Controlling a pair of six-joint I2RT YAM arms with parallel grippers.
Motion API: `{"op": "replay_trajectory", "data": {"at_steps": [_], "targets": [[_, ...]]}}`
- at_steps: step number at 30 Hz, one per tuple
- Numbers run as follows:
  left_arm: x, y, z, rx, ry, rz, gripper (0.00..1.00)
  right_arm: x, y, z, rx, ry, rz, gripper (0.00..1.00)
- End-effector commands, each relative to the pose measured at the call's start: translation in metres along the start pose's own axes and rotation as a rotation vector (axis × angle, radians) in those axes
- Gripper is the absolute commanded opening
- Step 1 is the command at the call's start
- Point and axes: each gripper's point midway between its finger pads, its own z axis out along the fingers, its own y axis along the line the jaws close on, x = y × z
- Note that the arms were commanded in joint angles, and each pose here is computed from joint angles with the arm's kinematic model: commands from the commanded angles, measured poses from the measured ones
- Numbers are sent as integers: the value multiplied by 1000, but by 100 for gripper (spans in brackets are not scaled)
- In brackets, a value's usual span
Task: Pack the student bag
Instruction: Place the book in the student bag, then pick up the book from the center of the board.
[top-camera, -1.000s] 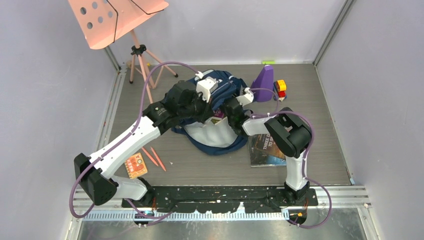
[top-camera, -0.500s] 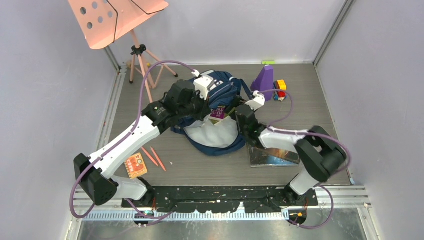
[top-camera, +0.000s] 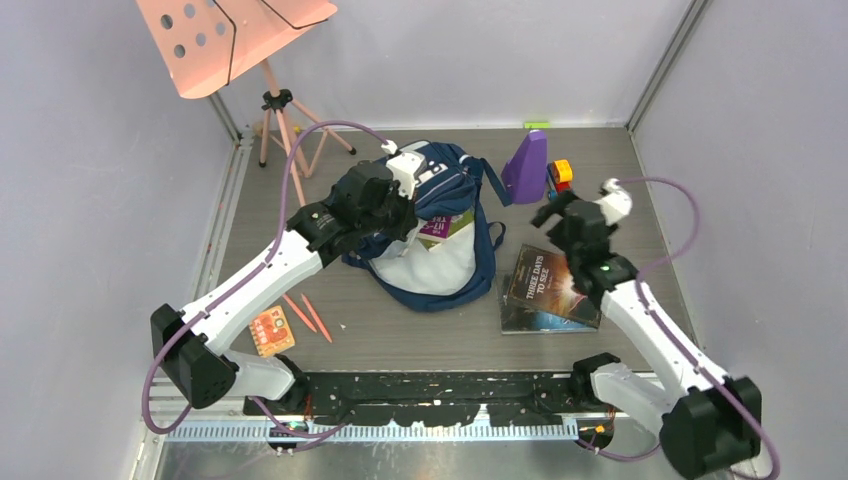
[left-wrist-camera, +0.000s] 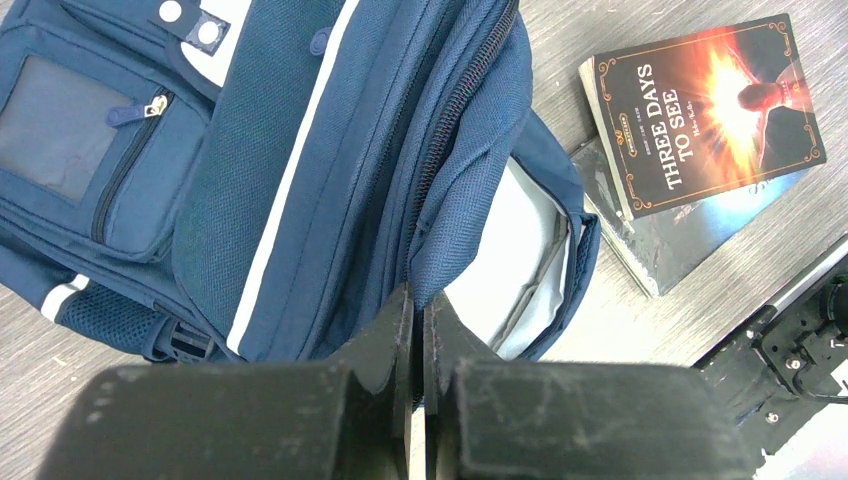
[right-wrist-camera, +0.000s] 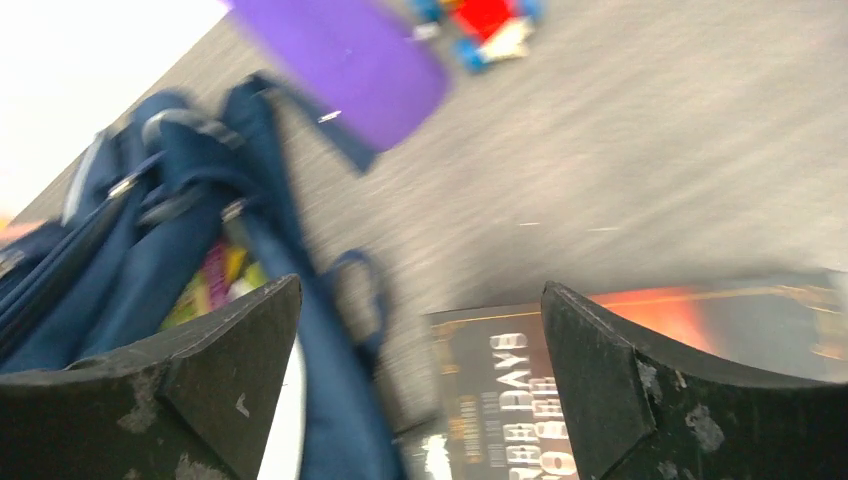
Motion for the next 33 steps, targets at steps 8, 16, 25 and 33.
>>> {"op": "replay_trajectory", "data": {"at_steps": [8, 16, 25, 33], "targets": [[-24, 3, -6, -8, -58, -10, 0, 5, -182, -6, 463, 138, 374, 100], [-24, -5, -7, 34, -59, -17, 0, 24, -220, 10, 520, 185, 459, 100], [-23, -10, -5, 61, -50, -33, 0, 49, -158, 30, 198, 367, 518, 69], [-21, -12, -3, 72, -41, -37, 0, 53, -126, 18, 133, 359, 365, 60]]}}
